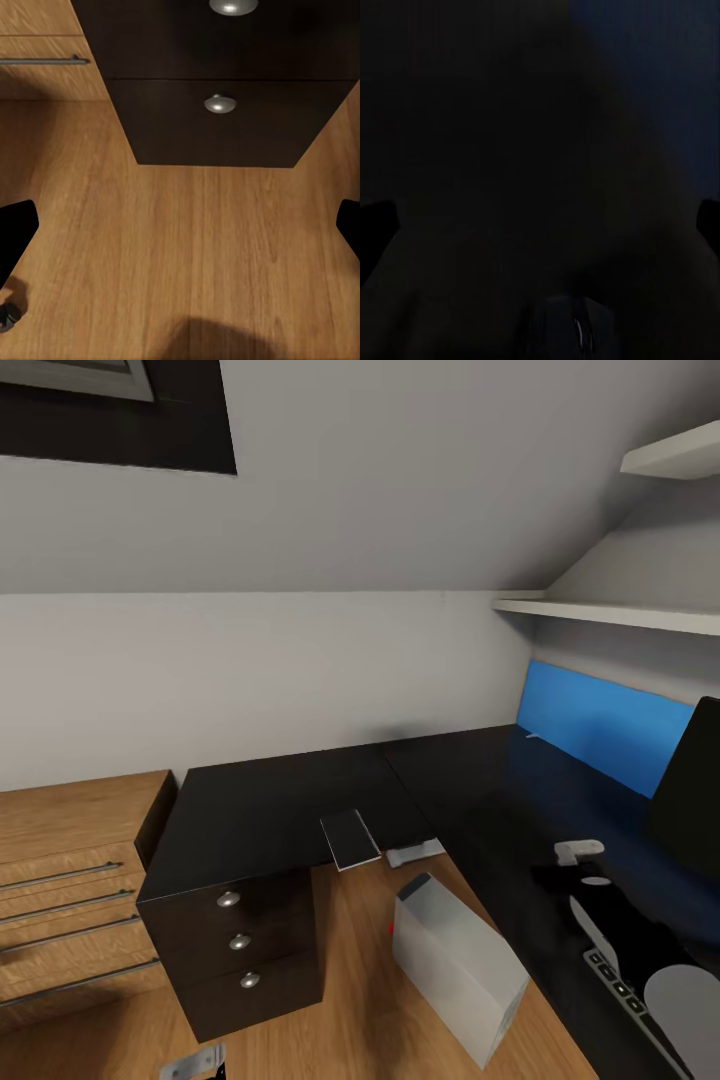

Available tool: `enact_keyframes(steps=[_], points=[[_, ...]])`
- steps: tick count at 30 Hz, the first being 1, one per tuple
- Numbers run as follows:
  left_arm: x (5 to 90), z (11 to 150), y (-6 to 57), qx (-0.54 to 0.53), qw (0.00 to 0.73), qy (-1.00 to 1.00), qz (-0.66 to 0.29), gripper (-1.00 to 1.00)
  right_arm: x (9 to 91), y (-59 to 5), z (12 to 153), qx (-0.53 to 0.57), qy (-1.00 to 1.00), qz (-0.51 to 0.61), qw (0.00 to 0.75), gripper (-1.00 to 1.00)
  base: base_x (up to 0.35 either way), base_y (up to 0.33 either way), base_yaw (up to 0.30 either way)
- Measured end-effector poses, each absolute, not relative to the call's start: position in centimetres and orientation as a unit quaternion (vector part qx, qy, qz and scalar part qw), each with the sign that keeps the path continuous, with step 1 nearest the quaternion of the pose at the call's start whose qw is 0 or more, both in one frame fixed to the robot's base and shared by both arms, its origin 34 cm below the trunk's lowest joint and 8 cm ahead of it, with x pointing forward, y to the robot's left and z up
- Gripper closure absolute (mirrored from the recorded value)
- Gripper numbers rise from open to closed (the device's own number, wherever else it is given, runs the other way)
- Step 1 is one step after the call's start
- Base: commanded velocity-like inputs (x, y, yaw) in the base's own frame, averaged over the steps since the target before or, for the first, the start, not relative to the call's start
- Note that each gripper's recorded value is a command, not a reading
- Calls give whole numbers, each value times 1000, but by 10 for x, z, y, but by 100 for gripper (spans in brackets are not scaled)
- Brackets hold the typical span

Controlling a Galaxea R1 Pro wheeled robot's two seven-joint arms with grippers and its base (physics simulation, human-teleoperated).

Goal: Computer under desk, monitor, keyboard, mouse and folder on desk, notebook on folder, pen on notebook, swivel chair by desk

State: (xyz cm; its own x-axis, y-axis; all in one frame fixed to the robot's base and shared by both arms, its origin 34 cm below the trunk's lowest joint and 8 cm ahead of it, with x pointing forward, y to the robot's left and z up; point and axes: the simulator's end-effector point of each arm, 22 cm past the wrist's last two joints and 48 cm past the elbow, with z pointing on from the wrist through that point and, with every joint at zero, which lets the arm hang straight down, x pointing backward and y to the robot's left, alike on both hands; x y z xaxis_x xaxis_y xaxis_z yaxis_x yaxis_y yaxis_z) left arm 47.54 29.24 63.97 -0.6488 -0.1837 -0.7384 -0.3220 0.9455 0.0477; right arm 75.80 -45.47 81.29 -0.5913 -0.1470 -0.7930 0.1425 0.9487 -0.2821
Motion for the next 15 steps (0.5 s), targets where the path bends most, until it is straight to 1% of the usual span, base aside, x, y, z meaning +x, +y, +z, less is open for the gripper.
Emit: enact_keyframes(steps=[9, 12, 13, 14, 15], points=[[473, 637, 292, -139, 391, 905, 89, -100, 766, -440, 824, 17, 873, -132, 469, -100, 0, 0, 0], [472, 635, 292, -139, 390, 906, 89, -100, 769, -416, 820, 15, 875, -114, 470, -100, 0, 0, 0], [471, 635, 292, -139, 389, 906, 89, -100, 772, -399, 817, 14, 876, -102, 470, -100, 0, 0, 4], [469, 632, 293, -138, 386, 908, 90, -100, 775, -366, 812, 13, 878, -85, 472, -100, 0, 0, 33], [466, 629, 293, -138, 382, 909, 91, -100, 776, -352, 810, 16, 878, -82, 472, -100, 0, 0, 58]])
